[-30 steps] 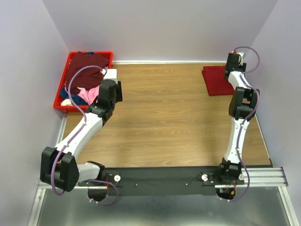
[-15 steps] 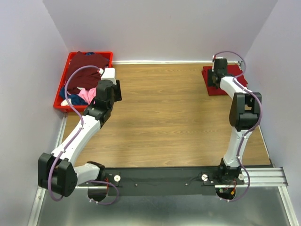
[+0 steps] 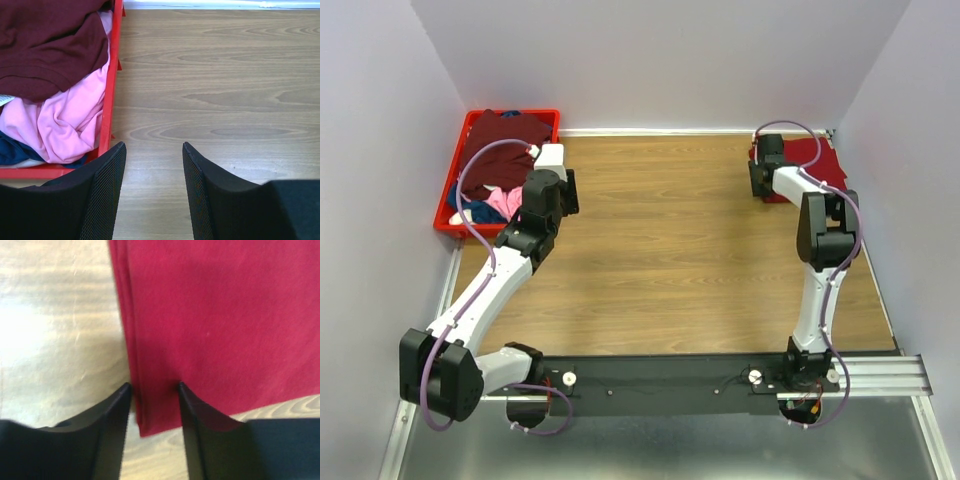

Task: Fold and stack the t-shirts
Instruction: Neatly place the folded tshirt to the corner

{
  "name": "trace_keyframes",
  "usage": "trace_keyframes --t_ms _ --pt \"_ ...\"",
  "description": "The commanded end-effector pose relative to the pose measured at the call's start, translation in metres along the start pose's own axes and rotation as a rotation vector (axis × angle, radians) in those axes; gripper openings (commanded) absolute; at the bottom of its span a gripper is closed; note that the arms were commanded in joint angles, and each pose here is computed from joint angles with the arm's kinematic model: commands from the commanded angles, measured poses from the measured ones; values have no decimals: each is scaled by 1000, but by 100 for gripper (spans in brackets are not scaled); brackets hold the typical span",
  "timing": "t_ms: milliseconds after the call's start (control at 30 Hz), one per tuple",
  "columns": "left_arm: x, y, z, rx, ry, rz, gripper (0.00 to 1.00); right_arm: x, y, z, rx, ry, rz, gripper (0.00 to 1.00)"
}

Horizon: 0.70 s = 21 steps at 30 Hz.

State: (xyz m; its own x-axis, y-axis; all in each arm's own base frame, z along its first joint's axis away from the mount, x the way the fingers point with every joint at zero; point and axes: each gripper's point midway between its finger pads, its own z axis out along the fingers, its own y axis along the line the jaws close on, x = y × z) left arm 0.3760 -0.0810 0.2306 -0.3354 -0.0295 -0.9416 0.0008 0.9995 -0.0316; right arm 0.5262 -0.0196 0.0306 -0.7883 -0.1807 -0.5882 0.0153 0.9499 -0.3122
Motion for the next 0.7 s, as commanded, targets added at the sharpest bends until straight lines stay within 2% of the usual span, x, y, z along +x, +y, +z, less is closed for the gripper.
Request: trace_keyframes --t_ms 0,33,100,133,200,367,533,667 --pt "-9 -3 -1 17 -25 -17 57 30 2 24 46 93 -75 46" --pt "-9 -3 -1 17 -25 -17 57 28 2 26 53 91 -88 43" --pt "-6 -3 0 16 -18 -15 57 31 -5 34 90 108 -131 25" --pt "-6 -3 0 15 -18 -15 57 26 -11 39 128 106 -147 11" --pt "-6 -2 1 13 -20 -14 57 21 -18 44 169 108 -177 1" --pt "5 -2 8 3 10 -5 57 -15 -27 59 218 51 -238 1" --pt "9 -1 12 -4 16 -4 57 -23 -29 80 260 41 -296 1" --pt "15 -4 16 3 36 4 57 -23 -25 83 243 32 -276 1"
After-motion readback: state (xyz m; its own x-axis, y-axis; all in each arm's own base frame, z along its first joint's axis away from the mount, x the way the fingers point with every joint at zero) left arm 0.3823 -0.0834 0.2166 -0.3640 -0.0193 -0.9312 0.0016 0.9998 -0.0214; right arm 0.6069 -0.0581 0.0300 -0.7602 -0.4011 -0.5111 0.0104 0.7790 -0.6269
